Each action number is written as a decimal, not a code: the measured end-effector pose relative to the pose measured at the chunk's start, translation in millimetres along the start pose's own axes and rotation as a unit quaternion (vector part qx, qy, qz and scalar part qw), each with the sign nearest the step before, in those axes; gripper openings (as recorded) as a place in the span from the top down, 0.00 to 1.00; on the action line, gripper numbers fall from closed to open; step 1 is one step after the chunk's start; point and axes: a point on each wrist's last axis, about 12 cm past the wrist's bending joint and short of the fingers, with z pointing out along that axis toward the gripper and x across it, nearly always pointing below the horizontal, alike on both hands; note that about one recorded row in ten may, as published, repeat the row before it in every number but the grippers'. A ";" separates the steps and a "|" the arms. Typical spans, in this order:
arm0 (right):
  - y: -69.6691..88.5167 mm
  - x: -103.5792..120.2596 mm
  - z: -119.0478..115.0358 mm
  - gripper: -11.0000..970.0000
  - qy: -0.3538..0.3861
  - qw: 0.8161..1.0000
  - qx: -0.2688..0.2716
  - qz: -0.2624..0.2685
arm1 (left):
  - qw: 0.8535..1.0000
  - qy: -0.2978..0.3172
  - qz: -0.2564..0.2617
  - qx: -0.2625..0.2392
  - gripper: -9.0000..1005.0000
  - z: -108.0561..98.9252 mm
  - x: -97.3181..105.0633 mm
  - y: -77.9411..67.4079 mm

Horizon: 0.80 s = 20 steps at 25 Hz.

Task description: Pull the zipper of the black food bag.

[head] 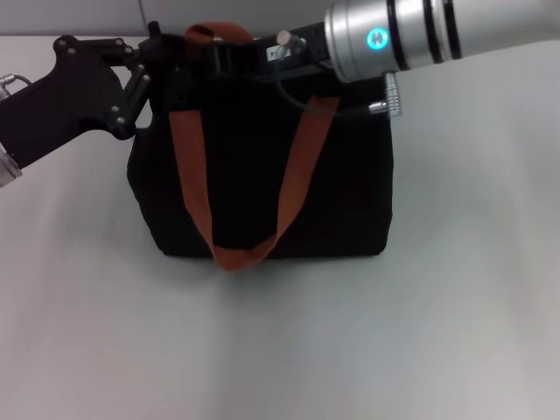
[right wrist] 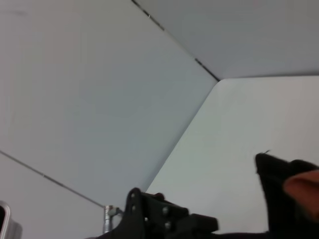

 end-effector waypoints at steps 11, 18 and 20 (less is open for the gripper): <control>0.6 -3.7 -13.0 0.99 -0.003 1.000 0.018 -0.021 | 1.000 0.001 0.001 -0.004 0.96 -2.3 -0.1 0.8; 1.9 -6.5 -17.9 0.99 0.009 0.999 0.043 -0.022 | 1.000 0.002 0.001 -0.008 0.96 -4.2 0.2 1.6; 2.0 -6.1 -18.9 0.99 0.010 0.999 0.045 -0.021 | 1.000 0.002 0.001 -0.008 0.96 -4.2 0.2 1.6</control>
